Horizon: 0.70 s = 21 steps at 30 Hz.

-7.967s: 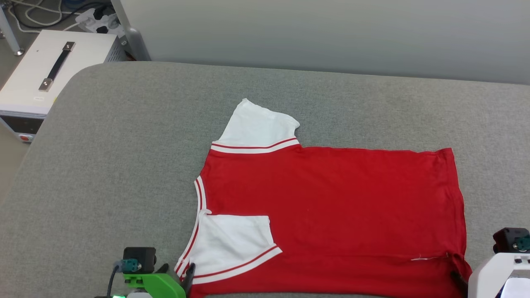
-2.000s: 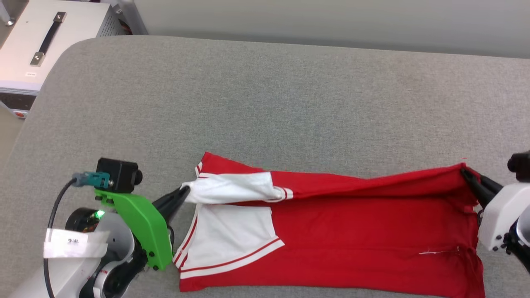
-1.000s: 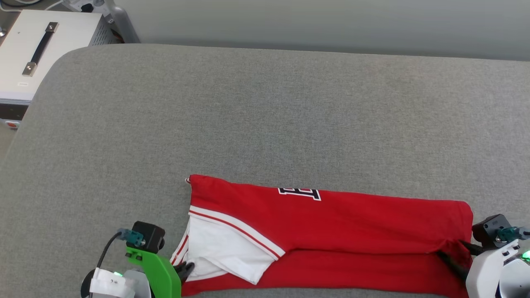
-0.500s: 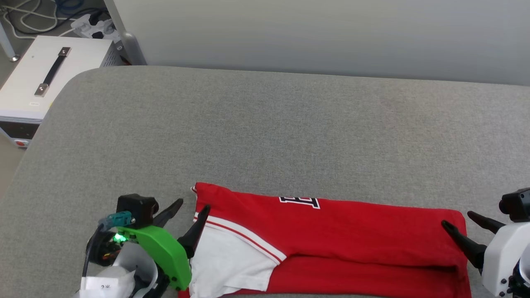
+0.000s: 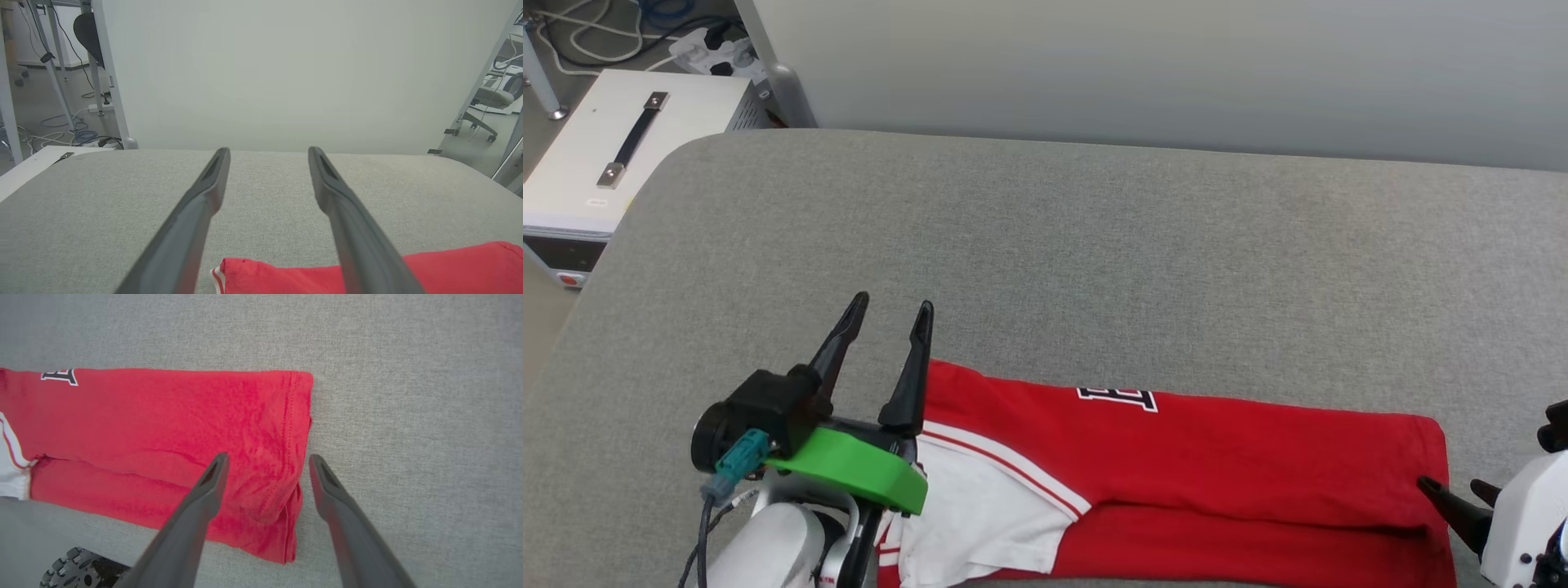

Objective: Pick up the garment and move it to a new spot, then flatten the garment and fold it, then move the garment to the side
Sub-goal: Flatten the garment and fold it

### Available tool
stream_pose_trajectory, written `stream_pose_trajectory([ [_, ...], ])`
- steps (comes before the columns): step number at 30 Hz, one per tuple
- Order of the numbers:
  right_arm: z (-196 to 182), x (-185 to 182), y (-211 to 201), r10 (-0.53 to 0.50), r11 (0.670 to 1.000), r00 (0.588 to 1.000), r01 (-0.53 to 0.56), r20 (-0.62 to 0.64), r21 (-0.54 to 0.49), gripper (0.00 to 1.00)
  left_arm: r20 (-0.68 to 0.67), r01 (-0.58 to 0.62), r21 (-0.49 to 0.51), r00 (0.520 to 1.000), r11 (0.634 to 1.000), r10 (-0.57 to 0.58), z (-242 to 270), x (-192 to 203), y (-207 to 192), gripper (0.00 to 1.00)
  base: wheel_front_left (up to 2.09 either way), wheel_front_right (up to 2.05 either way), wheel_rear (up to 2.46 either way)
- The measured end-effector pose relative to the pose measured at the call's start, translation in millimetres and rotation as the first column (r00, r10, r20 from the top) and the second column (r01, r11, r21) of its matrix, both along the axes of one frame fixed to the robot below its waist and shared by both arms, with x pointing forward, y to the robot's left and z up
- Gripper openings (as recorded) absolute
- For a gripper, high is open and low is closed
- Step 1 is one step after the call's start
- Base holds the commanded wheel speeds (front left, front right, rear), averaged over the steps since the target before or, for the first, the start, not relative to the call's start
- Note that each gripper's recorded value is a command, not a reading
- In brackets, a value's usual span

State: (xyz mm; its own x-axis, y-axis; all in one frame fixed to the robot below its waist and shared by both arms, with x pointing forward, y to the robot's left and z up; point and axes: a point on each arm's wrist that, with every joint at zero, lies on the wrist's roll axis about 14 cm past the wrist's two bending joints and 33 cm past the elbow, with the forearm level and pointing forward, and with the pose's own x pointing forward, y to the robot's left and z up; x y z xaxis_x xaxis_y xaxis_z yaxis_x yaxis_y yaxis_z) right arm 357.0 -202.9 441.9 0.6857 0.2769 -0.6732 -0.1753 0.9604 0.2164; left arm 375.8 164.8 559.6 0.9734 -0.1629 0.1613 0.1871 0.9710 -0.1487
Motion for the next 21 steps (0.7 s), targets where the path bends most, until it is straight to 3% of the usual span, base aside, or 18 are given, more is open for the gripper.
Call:
stream_pose_trajectory([
  [7,-16,1,-5,-0.071,0.997,0.995,0.070,-0.076,-0.008,1.00,0.023,-0.045,0.119,0.999,0.992,0.043,-14,-7,7,1.00,0.00,0.00,0.00],
  [21,-61,-2,-8,-0.141,0.990,0.962,0.138,-0.235,-0.028,1.00,-0.050,-0.079,0.119,0.995,0.990,0.085,-45,-6,20,1.00,0.00,0.00,0.00],
])
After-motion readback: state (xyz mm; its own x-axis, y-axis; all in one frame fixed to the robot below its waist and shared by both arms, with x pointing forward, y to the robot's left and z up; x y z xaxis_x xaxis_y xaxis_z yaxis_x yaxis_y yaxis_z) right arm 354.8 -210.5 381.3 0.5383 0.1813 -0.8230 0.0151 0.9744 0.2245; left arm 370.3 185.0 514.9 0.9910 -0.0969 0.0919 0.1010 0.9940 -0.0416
